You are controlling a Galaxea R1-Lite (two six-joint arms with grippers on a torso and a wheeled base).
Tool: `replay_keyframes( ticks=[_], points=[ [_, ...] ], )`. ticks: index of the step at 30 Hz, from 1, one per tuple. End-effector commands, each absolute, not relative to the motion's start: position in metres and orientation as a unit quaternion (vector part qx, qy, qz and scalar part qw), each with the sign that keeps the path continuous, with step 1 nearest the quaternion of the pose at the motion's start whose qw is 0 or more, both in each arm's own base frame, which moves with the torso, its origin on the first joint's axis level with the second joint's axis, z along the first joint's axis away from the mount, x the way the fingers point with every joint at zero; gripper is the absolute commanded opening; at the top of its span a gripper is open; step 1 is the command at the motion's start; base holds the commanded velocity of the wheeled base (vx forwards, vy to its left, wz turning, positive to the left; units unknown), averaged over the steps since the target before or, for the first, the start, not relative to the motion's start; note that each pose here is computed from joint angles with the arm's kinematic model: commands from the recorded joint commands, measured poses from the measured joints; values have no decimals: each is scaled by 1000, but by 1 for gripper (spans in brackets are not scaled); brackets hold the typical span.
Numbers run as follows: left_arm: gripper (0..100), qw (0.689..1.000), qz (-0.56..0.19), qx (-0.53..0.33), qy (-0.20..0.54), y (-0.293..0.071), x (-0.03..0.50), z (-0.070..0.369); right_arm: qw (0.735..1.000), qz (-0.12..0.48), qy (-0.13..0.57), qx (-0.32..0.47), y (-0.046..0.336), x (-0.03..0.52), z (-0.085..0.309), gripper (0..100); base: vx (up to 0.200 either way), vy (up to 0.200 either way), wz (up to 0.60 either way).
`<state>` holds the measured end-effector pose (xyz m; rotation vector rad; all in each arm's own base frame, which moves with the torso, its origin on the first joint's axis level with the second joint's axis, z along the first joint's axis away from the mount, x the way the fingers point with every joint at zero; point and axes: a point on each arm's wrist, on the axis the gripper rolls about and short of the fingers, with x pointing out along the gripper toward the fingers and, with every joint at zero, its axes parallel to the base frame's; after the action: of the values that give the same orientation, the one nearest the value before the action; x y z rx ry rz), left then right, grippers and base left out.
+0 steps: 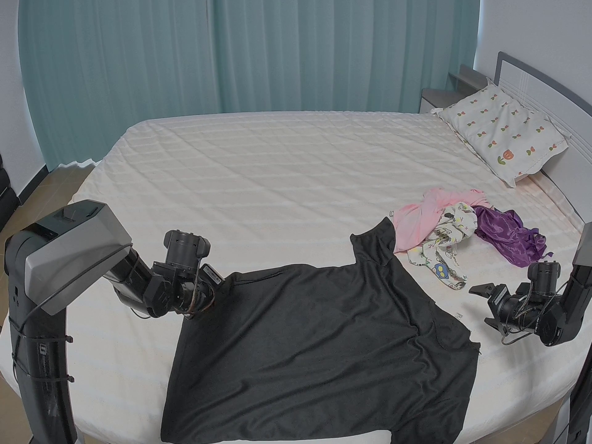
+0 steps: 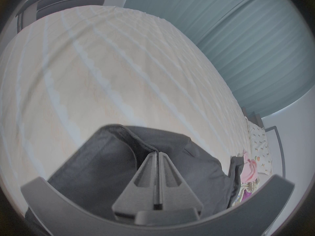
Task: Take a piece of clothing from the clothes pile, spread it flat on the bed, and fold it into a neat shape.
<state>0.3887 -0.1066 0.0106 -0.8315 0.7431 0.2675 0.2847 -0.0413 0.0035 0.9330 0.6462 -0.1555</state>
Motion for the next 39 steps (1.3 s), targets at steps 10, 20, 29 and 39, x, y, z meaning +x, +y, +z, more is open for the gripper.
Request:
replay_keyframes(
  ticks=[10,20,29,39],
  points=[
    [0,860,149,-386,300,-58,450,7,839,-74,309,441,-41,285,1,100,0,0,0],
    [0,868,155,-374,288,-43,479,-2,839,-74,310,441,-41,286,0,100,0,0,0],
    [0,867,167,-373,285,-31,490,-6,839,-73,309,441,-41,286,-1,100,0,0,0],
    [0,865,177,-376,281,-19,495,-4,839,-74,310,441,-41,286,-1,100,0,0,0]
  ],
)
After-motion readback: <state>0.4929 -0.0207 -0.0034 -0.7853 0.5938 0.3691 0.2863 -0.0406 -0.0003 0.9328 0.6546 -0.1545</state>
